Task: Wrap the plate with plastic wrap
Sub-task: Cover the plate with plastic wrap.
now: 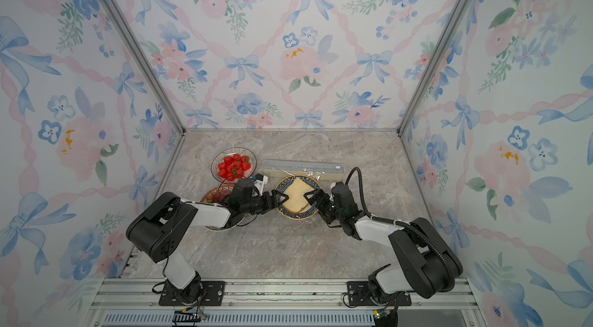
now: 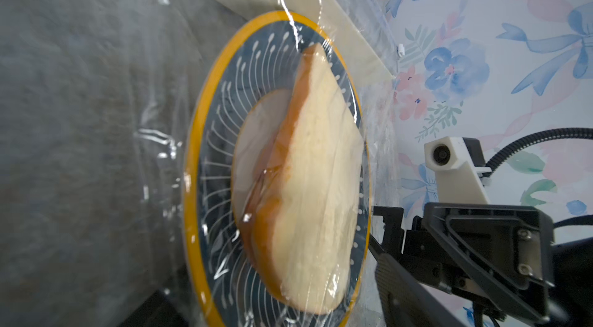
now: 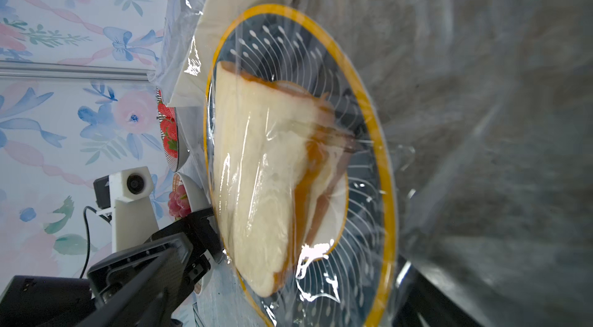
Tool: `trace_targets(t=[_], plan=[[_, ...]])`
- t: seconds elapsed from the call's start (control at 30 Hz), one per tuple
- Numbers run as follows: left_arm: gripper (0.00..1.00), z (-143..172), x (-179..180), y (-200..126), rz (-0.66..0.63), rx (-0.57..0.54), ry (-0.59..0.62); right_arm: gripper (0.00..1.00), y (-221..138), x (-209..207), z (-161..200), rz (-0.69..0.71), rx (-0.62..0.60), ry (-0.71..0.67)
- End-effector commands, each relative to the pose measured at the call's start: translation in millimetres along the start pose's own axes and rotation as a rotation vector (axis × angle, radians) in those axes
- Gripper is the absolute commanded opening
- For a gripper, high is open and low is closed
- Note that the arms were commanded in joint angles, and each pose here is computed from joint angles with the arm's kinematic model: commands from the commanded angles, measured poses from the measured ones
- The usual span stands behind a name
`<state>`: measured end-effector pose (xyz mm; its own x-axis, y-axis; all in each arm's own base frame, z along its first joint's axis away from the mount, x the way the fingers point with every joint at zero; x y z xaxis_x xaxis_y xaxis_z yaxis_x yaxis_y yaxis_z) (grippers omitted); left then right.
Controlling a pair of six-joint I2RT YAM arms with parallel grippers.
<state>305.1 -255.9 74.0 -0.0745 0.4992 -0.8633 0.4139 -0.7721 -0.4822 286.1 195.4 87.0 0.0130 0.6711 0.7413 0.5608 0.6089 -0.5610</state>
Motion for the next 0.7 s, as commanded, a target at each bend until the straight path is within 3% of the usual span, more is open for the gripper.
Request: trace_targets(t=[0.0,0.1,0.37,0.67], plan=[[0.85,1,-12,4,0.042,0.028,0.065,0.97,-1,6,-5,0.022,0.023,-0.082],[0.85,-1,-16,-2,0.050,0.007,0.085,0.97,-16,-4,-5,0.109,0.039,-0.138],[0.85,-12,20,-19,-0.066,-0.070,0.085,0.97,-44,-29,-19,0.252,0.102,-0.254],[0.83,-17,-3,-2,-0.004,-0.025,0.147,0.97,-4,-9,-36,0.210,0.127,-0.309]])
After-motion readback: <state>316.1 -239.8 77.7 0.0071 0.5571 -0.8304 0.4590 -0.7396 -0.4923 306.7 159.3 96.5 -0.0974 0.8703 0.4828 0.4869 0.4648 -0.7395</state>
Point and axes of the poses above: each gripper's point midway between its finger pads, its own y axis out along the fingers, its own x axis along the line the jaws close on, z = x × y, the point moved 3 cm from there along -y, back along the fingers, and after that the axes turned 14 degrees about -y, right-handed, at the moved point
